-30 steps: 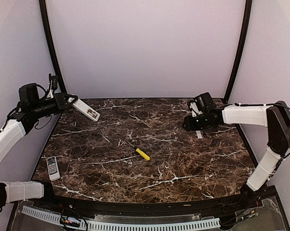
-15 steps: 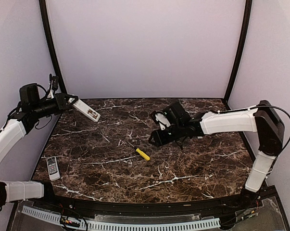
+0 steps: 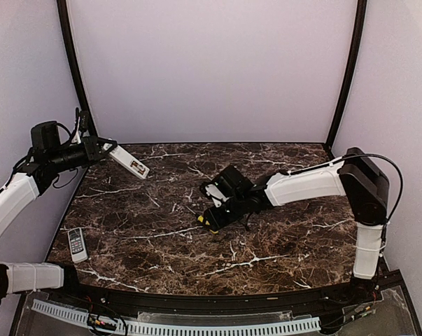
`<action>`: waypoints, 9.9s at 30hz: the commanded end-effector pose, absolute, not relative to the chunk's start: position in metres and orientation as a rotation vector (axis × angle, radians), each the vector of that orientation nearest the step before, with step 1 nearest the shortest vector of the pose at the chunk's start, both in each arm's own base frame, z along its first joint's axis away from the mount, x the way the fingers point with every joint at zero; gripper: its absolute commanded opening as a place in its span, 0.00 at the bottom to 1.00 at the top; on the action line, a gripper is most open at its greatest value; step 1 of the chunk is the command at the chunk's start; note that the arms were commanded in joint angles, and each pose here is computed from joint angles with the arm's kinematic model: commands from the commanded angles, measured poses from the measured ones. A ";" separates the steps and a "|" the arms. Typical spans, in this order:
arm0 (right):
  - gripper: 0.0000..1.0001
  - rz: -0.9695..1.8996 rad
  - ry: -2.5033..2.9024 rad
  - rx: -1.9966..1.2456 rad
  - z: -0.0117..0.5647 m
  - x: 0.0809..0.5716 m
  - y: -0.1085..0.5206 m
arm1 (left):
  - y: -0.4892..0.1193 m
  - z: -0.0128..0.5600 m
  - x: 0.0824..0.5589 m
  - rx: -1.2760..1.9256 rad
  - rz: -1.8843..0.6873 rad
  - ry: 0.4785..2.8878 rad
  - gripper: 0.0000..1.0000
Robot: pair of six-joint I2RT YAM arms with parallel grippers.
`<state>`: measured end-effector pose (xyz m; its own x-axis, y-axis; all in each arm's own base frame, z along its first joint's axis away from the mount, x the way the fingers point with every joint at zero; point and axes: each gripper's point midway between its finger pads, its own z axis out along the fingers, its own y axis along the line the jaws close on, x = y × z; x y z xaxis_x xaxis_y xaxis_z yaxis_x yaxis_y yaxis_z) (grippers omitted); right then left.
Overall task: Unload the batteries from the remote control
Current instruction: Pick up the screwdriver from the center of the board, then place the remote control without the battery cover at the center of the board, then pass from the right arm to the left, then pass from the left arm to the right
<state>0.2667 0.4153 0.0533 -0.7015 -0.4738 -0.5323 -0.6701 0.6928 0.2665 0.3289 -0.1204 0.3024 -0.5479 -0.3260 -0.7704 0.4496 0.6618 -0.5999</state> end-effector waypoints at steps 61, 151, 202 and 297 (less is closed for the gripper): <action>0.00 0.519 2.248 -0.260 0.145 0.289 0.308 | -0.329 0.184 0.327 0.652 -1.299 2.309 0.00; 0.00 1.014 2.013 -0.779 0.232 0.216 0.350 | -0.305 0.298 0.296 0.610 -1.323 1.941 0.76; 0.00 1.489 1.999 -1.116 0.283 0.168 0.400 | -0.316 0.320 0.215 0.908 -1.597 1.817 0.25; 0.00 1.217 1.813 -0.369 0.329 0.247 0.372 | -0.278 0.317 0.272 0.475 -1.232 1.913 0.85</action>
